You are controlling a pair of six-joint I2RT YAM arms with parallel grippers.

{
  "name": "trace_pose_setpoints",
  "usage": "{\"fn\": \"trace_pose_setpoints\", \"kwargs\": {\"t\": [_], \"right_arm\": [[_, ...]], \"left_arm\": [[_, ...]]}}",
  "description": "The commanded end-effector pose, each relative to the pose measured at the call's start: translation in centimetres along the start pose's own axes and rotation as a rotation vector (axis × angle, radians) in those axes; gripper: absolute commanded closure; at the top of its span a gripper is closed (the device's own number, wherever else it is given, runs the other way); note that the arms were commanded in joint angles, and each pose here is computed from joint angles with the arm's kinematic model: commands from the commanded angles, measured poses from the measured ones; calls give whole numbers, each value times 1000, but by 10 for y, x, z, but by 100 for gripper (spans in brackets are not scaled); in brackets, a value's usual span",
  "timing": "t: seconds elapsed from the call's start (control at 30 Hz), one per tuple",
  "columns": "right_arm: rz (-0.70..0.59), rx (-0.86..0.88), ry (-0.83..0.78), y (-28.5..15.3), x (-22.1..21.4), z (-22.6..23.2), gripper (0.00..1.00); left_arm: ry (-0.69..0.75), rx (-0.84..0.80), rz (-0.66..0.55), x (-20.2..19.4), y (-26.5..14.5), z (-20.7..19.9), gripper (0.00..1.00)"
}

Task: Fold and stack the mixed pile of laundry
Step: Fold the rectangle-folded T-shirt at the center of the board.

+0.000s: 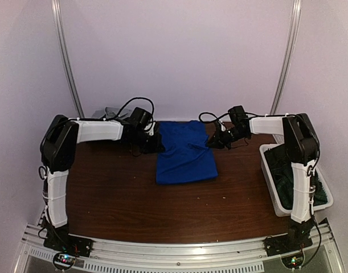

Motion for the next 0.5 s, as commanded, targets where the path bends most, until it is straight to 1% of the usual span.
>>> {"fn": "trace_pose_setpoints", "kwargs": {"t": [0.0, 0.2, 0.33, 0.47], "right_arm": [[17, 65, -17, 6, 13, 10, 100], [37, 80, 3, 18, 16, 4, 100], [21, 86, 3, 13, 24, 4, 100], [7, 96, 10, 10, 30, 3, 100]], "left_arm": [[12, -12, -17, 15, 3, 6, 100], [1, -28, -38, 27, 10, 13, 100], [10, -36, -42, 32, 13, 12, 100], [2, -24, -52, 37, 14, 19, 100]]}}
Point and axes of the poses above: each gripper's point midway between its finger pads, its own y axis out along the fingers, its own z axis along the line the jaws close on, x = y × z, the point moved 1 cm from there along -y, back along the fingers, and after that the axes turned 8 degrees about y, right-handed, at the moved point
